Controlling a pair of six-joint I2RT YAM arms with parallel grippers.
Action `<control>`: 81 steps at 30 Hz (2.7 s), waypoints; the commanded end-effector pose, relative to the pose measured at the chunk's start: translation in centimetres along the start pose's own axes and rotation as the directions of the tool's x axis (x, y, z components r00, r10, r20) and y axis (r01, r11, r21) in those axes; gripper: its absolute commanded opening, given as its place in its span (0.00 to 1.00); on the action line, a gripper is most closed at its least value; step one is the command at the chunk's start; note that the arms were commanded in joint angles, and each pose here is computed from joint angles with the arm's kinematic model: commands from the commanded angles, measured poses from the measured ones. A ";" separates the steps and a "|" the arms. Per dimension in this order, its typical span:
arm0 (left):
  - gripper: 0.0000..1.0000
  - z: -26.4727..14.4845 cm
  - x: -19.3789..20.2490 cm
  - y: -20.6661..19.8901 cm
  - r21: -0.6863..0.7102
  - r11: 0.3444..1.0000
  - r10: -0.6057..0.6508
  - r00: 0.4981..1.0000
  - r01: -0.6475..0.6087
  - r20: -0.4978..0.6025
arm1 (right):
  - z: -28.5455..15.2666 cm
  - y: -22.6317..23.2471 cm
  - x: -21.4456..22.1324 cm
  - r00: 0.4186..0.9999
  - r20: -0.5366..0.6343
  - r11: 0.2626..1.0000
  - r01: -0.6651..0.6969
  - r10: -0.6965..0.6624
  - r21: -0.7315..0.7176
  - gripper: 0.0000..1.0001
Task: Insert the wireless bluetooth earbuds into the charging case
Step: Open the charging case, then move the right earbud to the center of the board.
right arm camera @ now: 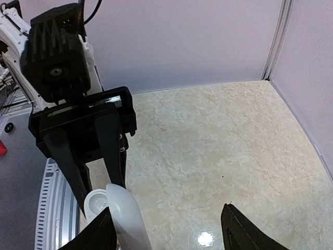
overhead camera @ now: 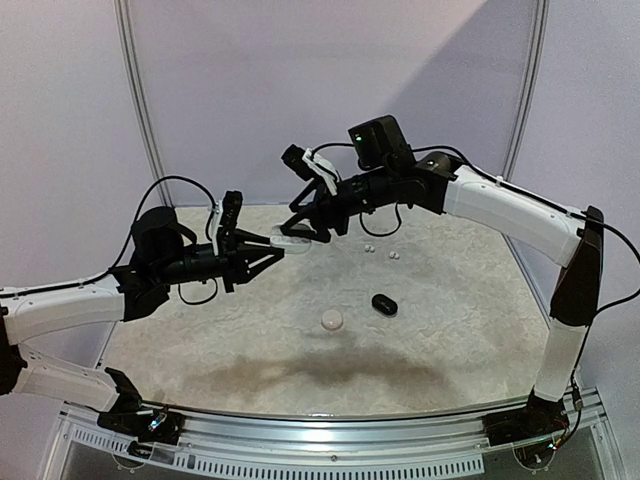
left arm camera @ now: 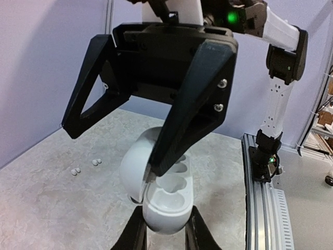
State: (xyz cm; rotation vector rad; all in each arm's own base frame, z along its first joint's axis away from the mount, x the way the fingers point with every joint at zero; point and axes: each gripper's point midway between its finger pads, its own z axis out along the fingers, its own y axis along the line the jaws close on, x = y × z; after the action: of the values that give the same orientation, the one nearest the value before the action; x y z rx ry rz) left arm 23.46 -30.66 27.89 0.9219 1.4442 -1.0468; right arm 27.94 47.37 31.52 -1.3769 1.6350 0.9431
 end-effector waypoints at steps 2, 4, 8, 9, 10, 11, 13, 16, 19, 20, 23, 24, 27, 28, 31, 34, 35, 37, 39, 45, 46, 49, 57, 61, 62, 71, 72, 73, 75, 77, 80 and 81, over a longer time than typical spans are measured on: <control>0.00 0.2 0.9 0.9 -0.031 0.995 -0.092 0.996 0.092 -0.004 | -1.5 -0.2 -2.2 0.997 0.070 0.998 -0.024 0.029 -0.064 0.72; 0.00 0.2 0.9 1.0 -0.039 0.995 -0.097 0.995 0.097 -0.004 | -2.0 -0.2 -2.9 0.995 0.095 0.996 -0.028 0.036 -0.079 0.73; 0.00 0.1 1.3 1.3 -0.054 0.993 -0.106 0.994 0.105 -0.011 | -4.1 -2.3 -4.6 0.981 0.172 0.995 -0.079 0.087 -0.054 0.75; 0.00 0.1 1.3 1.3 -0.057 0.993 -0.103 0.995 0.103 -0.010 | -4.8 -3.7 -4.7 0.975 0.192 0.994 -0.110 0.113 -0.023 0.74; 0.00 0.0 1.3 1.3 -0.058 0.993 -0.103 0.995 0.102 -0.011 | -5.9 -5.7 -4.7 0.959 0.216 0.981 -0.192 0.182 0.024 0.73; 0.00 0.0 1.4 1.3 -0.060 0.993 -0.101 0.995 0.101 -0.010 | -6.9 -8.1 -4.2 0.946 0.233 0.964 -0.252 0.226 0.089 0.71; 0.00 0.0 1.5 1.3 -0.061 0.993 -0.097 0.995 0.096 -0.011 | -9.6 -14.2 -1.5 0.896 0.265 0.868 -0.423 0.357 0.261 0.59; 0.00 -0.1 1.5 1.2 -0.060 0.994 -0.088 0.996 0.087 -0.011 | -13.0 -20.8 4.1 0.832 0.254 0.684 -0.551 0.492 0.479 0.47; 0.00 -0.2 1.6 1.2 -0.060 0.995 -0.079 0.997 0.079 -0.011 | -14.2 -25.3 11.2 0.797 0.146 0.550 -0.524 0.586 0.650 0.40; 0.00 -0.2 1.6 1.2 -0.060 0.995 -0.078 0.997 0.077 -0.011 | -13.9 -26.6 13.9 0.786 0.088 0.530 -0.490 0.611 0.692 0.39; 0.00 -0.2 1.7 1.1 -0.056 0.996 -0.074 0.997 0.073 -0.013 | -14.4 -28.9 18.5 0.758 -0.024 0.502 -0.408 0.652 0.763 0.34; 0.00 -0.2 1.7 1.1 -0.053 0.996 -0.068 0.998 0.067 -0.013 | -13.9 -29.7 20.7 0.742 -0.073 0.504 -0.376 0.667 0.778 0.32; 0.00 -0.2 1.8 1.0 -0.048 0.997 -0.058 0.998 0.057 -0.016 | -13.2 -31.2 24.7 0.720 -0.186 0.539 -0.296 0.668 0.789 0.29; 0.00 -0.1 1.9 1.0 -0.047 0.997 -0.058 0.998 0.057 -0.019 | -12.8 -31.4 25.5 0.717 -0.208 0.550 -0.282 0.665 0.786 0.28; 0.00 0.0 2.0 1.0 -0.041 0.998 -0.054 0.998 0.053 -0.021 | -11.5 -31.7 27.9 0.712 -0.295 0.610 -0.233 0.637 0.757 0.27; 0.00 0.1 2.0 1.0 -0.036 0.998 -0.044 0.999 0.043 -0.022 | -10.5 -31.8 30.0 0.694 -0.354 0.647 -0.210 0.627 0.733 0.24; 0.00 0.1 2.0 1.0 -0.036 0.998 -0.044 0.999 0.043 -0.023 | -10.3 -31.7 30.5 0.689 -0.365 0.653 -0.207 0.626 0.729 0.24; 0.00 0.2 2.1 1.1 -0.036 0.998 -0.045 0.999 0.044 -0.025 | -9.7 -31.8 31.6 0.680 -0.382 0.663 -0.205 0.626 0.720 0.23; 0.00 0.3 2.2 1.1 -0.035 0.998 -0.045 0.999 0.044 -0.026 | -9.2 -31.7 32.2 0.677 -0.390 0.673 -0.214 0.625 0.708 0.23; 0.00 0.4 2.1 1.2 -0.033 0.999 -0.040 0.999 0.039 -0.027 | -7.8 -30.8 33.7 0.658 -0.402 0.693 -0.260 0.636 0.672 0.23; 0.00 0.4 2.1 1.1 -0.032 0.999 -0.040 0.999 0.039 -0.028 | -7.8 -30.7 34.0 0.652 -0.405 0.694 -0.265 0.641 0.669 0.23; 0.00 0.5 2.2 1.2 -0.032 0.999 -0.038 0.999 0.037 -0.029 | -7.6 -30.1 34.7 0.635 -0.419 0.698 -0.279 0.649 0.659 0.23; 0.00 0.5 2.2 1.1 -0.026 0.999 -0.023 0.999 0.022 -0.032 | -7.3 -28.9 35.1 0.622 -0.438 0.713 -0.298 0.649 0.634 0.23; 0.00 0.4 2.4 1.0 -0.024 1.000 -0.021 0.999 0.020 -0.036 | -7.2 -28.0 35.1 0.615 -0.454 0.723 -0.299 0.645 0.622 0.23; 0.00 0.4 2.3 1.0 -0.023 1.000 -0.017 0.999 0.016 -0.034 | -7.1 -27.7 35.3 0.611 -0.459 0.726 -0.301 0.645 0.619 0.23; 0.00 0.4 2.4 0.9 -0.021 1.000 -0.001 0.999 0.000 -0.044 | -6.4 -25.4 34.5 0.610 -0.488 0.752 -0.301 0.624 0.586 0.23; 0.00 0.3 2.4 0.9 -0.021 1.000 0.003 0.999 -0.004 -0.043 | -6.4 -25.3 34.4 0.610 -0.488 0.753 -0.302 0.624 0.585 0.23; 0.00 0.3 2.4 0.9 -0.020 1.000 0.004 0.999 -0.005 -0.045 | -6.4 -25.2 34.3 0.609 -0.489 0.752 -0.303 0.625 0.585 0.23; 0.00 0.3 2.3 0.9 -0.019 1.000 0.009 0.999 -0.009 -0.043 | -6.2 -24.8 34.1 0.607 -0.489 0.755 -0.314 0.626 0.576 0.22; 0.00 0.3 2.3 0.9 -0.019 1.000 0.008 0.999 -0.009 -0.043 | -6.1 -24.4 34.1 0.603 -0.491 0.755 -0.325 0.629 0.570 0.22; 0.00 0.4 2.4 0.9 -0.018 1.000 0.011 0.999 -0.012 -0.047 | -6.1 -24.0 33.8 0.602 -0.491 0.757 -0.336 0.630 0.561 0.22; 0.00 0.4 2.5 0.9 -0.018 1.000 0.012 0.999 -0.013 -0.048 | -6.0 -23.8 33.8 0.601 -0.490 0.757 -0.342 0.631 0.557 0.22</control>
State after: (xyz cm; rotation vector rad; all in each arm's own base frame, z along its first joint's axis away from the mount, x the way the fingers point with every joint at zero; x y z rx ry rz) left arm 24.09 -30.76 25.16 0.9310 1.4960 -1.0188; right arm 50.67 23.51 1.63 -0.9360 2.6360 0.2225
